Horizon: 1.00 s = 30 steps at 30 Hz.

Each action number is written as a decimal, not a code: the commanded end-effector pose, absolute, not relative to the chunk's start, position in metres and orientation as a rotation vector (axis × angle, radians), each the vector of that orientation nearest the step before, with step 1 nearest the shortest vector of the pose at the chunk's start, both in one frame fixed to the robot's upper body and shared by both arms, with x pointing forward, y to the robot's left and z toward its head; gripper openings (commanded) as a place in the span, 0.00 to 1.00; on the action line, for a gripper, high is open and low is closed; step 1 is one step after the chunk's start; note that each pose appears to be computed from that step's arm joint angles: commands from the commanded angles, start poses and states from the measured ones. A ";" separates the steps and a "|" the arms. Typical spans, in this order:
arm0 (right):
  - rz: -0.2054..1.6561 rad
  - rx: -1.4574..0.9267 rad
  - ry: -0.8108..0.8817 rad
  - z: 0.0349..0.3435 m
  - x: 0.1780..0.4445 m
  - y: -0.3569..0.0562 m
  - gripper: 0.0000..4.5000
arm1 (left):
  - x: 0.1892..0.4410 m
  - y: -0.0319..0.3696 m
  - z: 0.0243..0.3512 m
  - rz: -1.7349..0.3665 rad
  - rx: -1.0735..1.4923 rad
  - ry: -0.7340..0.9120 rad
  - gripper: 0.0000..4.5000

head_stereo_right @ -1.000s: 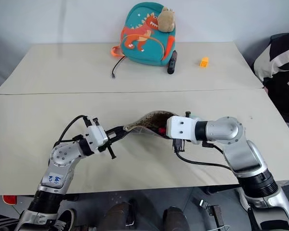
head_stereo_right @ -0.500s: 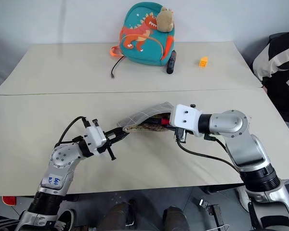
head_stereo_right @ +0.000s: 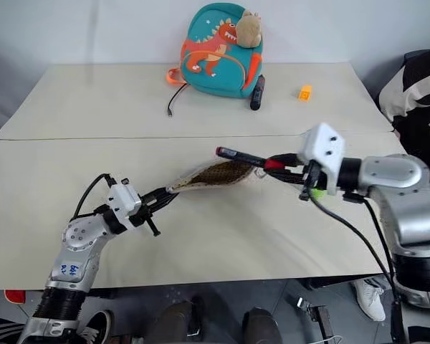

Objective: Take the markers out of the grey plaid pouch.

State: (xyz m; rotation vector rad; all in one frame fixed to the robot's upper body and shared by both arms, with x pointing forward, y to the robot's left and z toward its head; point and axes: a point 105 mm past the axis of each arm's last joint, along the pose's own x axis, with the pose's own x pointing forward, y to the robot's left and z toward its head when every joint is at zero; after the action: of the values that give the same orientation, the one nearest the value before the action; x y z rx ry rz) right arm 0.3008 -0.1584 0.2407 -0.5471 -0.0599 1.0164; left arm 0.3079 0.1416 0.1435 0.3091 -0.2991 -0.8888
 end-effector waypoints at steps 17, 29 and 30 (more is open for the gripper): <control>0.586 -0.400 0.186 0.128 0.312 -0.212 0.14 | 0.312 0.190 0.187 -0.785 0.005 -0.317 0.00; 0.631 -0.260 0.170 0.124 0.309 -0.203 0.67 | 0.311 0.203 0.189 -0.744 -0.052 -0.293 0.00; 0.638 -0.268 0.162 0.128 0.310 -0.203 0.74 | 0.310 0.204 0.188 -0.753 -0.059 -0.277 0.00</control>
State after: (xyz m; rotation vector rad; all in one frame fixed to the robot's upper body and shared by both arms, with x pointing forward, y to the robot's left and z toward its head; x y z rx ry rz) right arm 0.3081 -0.2022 0.1100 -0.2460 0.2154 0.6277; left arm 0.3156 0.2015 0.1716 -0.0707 -0.2297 -0.7415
